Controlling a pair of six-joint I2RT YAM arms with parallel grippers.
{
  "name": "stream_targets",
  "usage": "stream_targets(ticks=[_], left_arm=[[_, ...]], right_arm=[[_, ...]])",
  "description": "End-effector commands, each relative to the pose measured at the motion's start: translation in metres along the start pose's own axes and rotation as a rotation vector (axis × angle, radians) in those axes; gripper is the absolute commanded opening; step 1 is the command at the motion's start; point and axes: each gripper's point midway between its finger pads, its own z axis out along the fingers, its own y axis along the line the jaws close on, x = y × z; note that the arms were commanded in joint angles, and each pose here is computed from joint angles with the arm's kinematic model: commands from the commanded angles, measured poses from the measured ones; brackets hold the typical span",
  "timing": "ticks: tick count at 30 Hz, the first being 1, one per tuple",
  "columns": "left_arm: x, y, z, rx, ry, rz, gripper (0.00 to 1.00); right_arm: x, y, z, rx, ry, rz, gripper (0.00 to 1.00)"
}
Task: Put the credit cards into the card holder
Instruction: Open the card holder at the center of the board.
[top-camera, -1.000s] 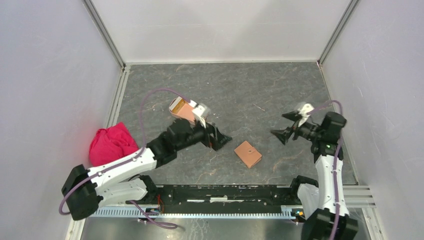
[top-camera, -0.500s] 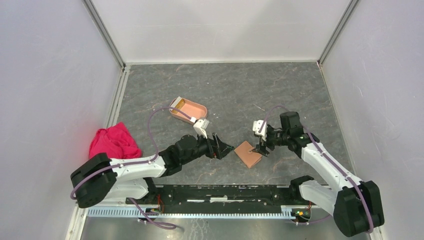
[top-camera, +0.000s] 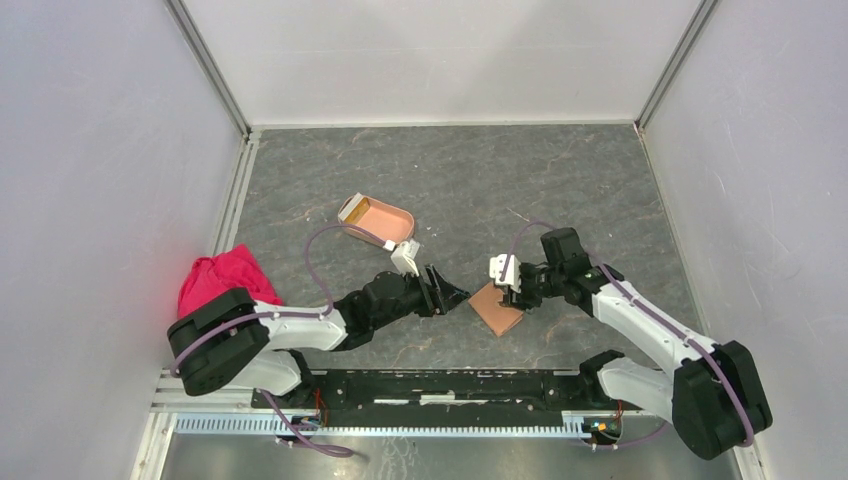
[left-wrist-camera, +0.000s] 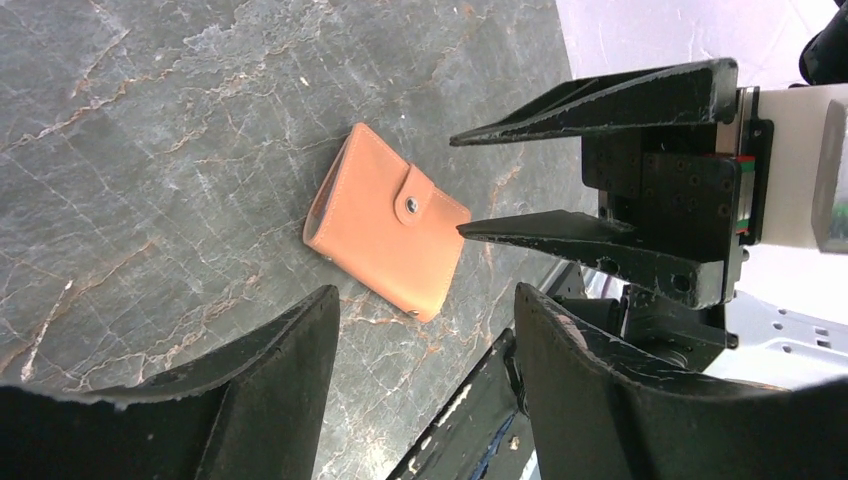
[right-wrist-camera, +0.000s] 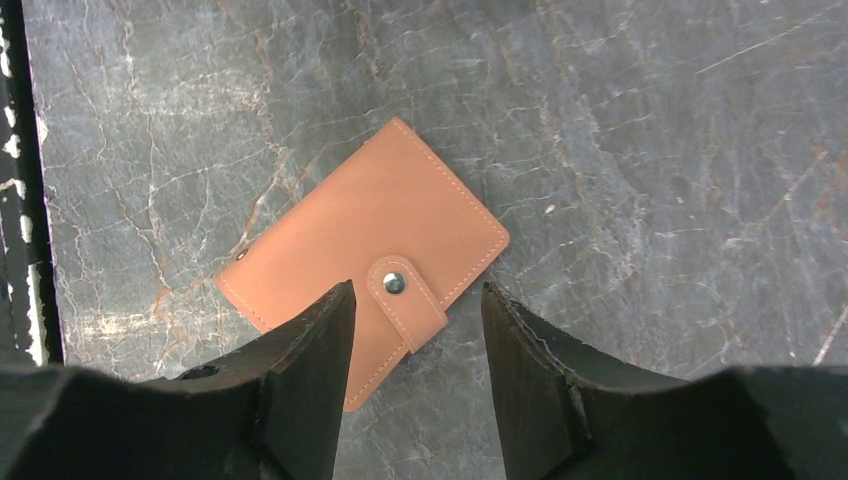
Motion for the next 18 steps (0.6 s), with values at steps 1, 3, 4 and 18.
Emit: stream_targets(ticks=[1, 3, 4, 18], left_arm=[[-0.01, -0.007, 0.006, 0.019, -0.049, -0.058, 0.7], [-0.008, -0.004, 0.008, 0.01, -0.043, -0.061, 0.7], [-0.007, -0.003, 0.008, 0.009, -0.041, -0.061, 0.69], [0.003, 0.005, 0.013, 0.002, -0.019, -0.075, 0.65]], right_arm=[[0.009, 0.004, 0.008, -0.025, 0.051, -0.02, 0.55], [0.012, 0.006, 0.012, -0.038, 0.071, -0.018, 0.53], [0.014, 0.007, 0.014, -0.039, 0.086, -0.018, 0.53], [0.029, 0.009, 0.028, -0.037, 0.173, 0.002, 0.51]])
